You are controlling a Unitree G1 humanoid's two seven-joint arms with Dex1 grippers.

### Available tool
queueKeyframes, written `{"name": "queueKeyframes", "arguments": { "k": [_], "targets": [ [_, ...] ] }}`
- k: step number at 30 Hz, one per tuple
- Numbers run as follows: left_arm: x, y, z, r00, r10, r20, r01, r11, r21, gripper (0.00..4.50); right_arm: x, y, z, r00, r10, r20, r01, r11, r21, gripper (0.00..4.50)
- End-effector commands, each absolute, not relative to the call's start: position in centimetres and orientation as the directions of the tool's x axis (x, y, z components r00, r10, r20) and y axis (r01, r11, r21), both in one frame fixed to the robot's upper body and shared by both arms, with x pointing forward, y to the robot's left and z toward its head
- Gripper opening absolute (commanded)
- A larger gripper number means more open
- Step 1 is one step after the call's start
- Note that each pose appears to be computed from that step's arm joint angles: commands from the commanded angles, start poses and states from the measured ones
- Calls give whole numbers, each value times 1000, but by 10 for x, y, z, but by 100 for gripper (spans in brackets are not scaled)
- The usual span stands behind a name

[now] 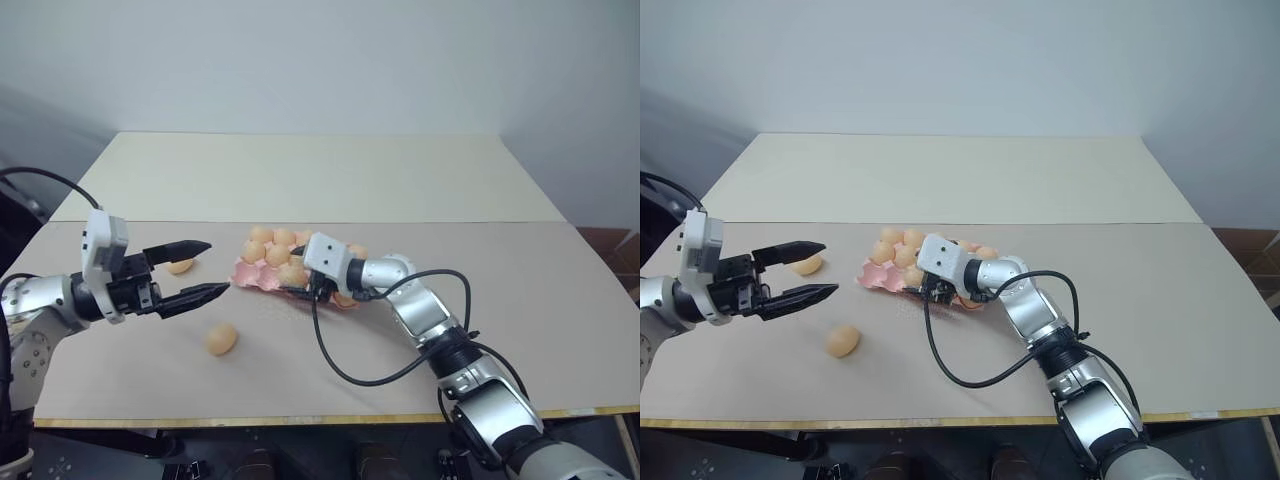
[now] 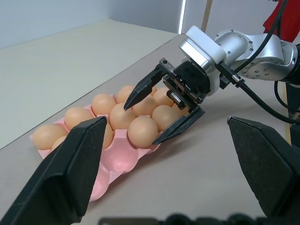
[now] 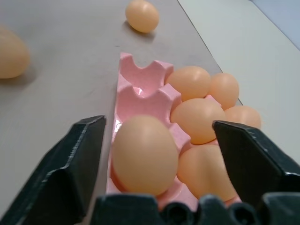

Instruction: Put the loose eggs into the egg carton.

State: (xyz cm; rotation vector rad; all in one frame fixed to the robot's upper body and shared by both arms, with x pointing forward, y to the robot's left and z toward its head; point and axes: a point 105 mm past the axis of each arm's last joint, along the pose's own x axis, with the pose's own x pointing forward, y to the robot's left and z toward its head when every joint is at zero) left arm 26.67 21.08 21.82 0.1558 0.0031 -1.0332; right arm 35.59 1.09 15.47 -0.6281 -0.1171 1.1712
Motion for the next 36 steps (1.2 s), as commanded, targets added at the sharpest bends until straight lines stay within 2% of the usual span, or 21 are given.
{"name": "queueKeyframes", "arguments": {
  "k": [1, 5, 9, 14, 21, 23, 28, 36],
  "targets": [
    [265, 207, 225, 514, -854, -82, 850, 494, 181, 450, 345, 3, 182, 376, 914, -151, -801, 239, -549, 445],
    [269, 205, 222, 508, -856, -97, 853, 485, 192, 450, 330, -27, 197, 335, 938, -86, -835, 253, -488, 445],
    [272, 209, 216, 518, -849, -106, 848, 493, 193, 450, 313, -71, 206, 345, 935, -78, -860, 281, -426, 445],
    [274, 224, 209, 558, -822, -116, 824, 532, 195, 450, 291, -120, 212, 371, 920, -123, -887, 312, -341, 445],
    [263, 242, 197, 582, -803, -129, 807, 551, 210, 450, 265, -174, 212, 441, 869, -223, -873, 358, -331, 445],
    [255, 246, 195, 565, -807, -172, 822, 533, 199, 450, 259, -189, 210, 467, 848, -250, -866, 381, -324, 445],
    [248, 250, 189, 578, -789, -209, 815, 543, 201, 450, 251, -193, 204, 468, 838, -280, -870, 379, -316, 445],
    [247, 241, 182, 543, -804, -241, 839, 507, 197, 450, 253, -185, 205, 456, 849, -267, -874, 371, -315, 445]
  ]
}}
